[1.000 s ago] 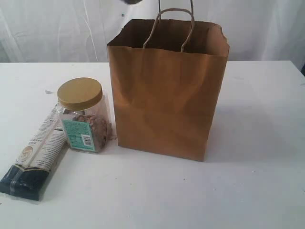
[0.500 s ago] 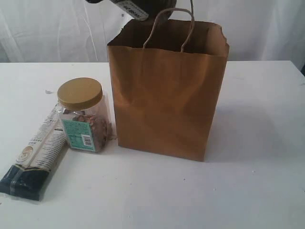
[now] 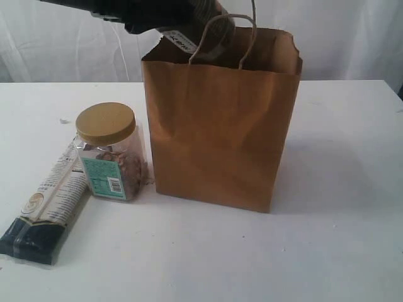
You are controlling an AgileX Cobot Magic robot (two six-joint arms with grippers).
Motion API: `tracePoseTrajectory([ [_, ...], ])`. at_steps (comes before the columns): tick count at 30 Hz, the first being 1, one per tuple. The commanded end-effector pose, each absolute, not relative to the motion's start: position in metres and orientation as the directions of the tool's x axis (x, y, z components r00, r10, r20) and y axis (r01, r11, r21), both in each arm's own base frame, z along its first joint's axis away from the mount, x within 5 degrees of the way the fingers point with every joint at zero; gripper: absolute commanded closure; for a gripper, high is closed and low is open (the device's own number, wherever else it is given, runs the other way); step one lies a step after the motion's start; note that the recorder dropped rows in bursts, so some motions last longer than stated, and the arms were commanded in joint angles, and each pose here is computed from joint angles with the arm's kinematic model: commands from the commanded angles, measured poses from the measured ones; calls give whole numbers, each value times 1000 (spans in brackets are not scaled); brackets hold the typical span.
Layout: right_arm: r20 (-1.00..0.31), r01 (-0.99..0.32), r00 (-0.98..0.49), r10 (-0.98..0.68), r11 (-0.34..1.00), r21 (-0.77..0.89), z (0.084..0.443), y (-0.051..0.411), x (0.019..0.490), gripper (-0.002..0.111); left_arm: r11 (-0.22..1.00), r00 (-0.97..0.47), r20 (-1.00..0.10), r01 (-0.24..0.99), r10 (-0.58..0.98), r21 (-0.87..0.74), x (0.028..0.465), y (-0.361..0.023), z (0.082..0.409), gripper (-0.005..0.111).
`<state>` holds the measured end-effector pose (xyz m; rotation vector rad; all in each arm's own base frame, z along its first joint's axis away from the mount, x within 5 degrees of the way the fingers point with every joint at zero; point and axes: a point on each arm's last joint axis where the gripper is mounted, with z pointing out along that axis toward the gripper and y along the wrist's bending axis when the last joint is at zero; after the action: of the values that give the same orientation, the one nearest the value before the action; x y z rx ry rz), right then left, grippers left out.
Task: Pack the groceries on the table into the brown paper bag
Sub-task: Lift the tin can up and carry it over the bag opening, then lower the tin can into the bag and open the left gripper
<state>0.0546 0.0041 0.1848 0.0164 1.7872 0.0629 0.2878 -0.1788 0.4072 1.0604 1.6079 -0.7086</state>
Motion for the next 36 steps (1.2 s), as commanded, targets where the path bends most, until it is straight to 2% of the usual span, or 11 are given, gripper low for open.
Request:
tracePoseTrajectory([
  [1,-979,-20,-201,47,998,52,187,4,55,108,439,-77,-971,898,227,32,288,-182,414,107],
  [15,-977,-15,-201,69,997,74,187,4,55,108,438,-110,-957,899,269,20,301,-187,396,106],
  [18,-977,-15,-201,69,997,74,187,4,55,108,438,-120,-954,899,274,12,303,-188,392,96],
  [22,-977,-15,-201,71,997,76,187,4,55,108,436,-138,-950,900,282,-1,308,-190,385,71],
  [26,-977,-15,-201,71,997,76,187,4,55,108,432,-155,-945,902,288,-17,312,-192,379,53],
  [31,-977,-15,-201,71,997,76,187,4,55,108,391,-192,-932,919,307,-61,314,-196,368,45],
  [36,-977,-15,-201,71,997,76,187,4,55,108,368,-222,-921,925,321,-95,317,-199,358,43],
])
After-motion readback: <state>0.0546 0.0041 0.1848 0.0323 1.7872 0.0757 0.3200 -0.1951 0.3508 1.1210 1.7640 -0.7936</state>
